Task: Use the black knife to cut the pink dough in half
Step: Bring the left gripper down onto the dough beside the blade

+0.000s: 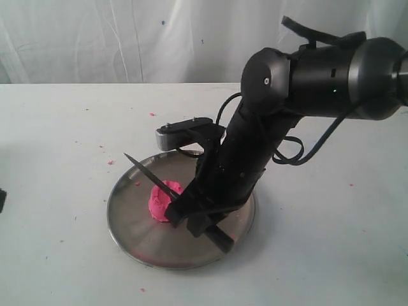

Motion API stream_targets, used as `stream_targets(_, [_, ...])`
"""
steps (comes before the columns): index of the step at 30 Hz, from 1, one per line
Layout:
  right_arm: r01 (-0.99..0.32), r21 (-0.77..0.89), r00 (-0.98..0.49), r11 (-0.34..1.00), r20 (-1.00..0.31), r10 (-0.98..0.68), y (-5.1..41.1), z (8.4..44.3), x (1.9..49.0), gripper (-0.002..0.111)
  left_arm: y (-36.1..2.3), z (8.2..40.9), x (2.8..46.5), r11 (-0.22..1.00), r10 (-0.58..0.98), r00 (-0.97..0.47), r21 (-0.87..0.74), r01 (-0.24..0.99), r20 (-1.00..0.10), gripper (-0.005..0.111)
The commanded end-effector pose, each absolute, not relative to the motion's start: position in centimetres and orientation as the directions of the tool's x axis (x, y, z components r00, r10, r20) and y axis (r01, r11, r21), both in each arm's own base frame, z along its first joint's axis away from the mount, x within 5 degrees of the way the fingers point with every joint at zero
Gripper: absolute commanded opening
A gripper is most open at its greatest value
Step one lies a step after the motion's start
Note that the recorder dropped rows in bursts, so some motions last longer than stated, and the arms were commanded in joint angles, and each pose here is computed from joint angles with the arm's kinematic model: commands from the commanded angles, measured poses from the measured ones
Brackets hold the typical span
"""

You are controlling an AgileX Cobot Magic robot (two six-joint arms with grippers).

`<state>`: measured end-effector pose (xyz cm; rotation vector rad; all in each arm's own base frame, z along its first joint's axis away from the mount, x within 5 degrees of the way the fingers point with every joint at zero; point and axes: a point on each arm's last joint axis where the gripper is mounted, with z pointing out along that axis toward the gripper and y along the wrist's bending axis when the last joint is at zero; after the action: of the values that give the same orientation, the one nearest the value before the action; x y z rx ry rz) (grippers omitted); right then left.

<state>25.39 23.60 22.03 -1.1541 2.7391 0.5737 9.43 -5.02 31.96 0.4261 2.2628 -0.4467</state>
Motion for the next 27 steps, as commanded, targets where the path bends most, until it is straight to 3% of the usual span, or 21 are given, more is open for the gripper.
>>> stream_targets(1, [-0.728, 0.291, -0.685, 0.62, -0.312, -0.658, 23.2, 24.2, 25.1, 0.0, -5.9, 30.8, 13.3, 0.877, 0.254, -0.648, -0.112, 0.468, -0.718, 0.0])
stream_targets(5, [-0.746, 0.278, -0.665, 0.605, -0.352, -0.658, 22.9, 25.4, 24.8, 0.0, -6.5, 29.4, 16.2, 0.872, 0.306, -0.638, -0.061, 0.485, -0.707, 0.0])
stream_targets(14, [-0.752, 0.24, -0.65, 0.614, -0.419, -0.634, 23.0, 26.1, 25.2, 0.0, -7.0, 27.3, 20.6, 0.905, 0.27, -0.621, -0.026, 0.424, -0.736, 0.0])
stream_targets(22, [-0.725, 0.197, -0.678, 0.659, -0.373, -0.634, 22.6, 25.1, 25.7, 0.0, -7.2, 27.1, 22.2, 0.927, 0.209, -0.58, -0.031, 0.375, -0.787, 0.0])
stream_targets(27, [-0.72, 0.204, -0.688, 0.663, -0.324, -0.649, 22.9, 23.7, 26.0, 0.0, -7.5, 25.1, 23.9, 0.934, 0.213, -0.615, -0.027, 0.357, -0.759, 0.0])
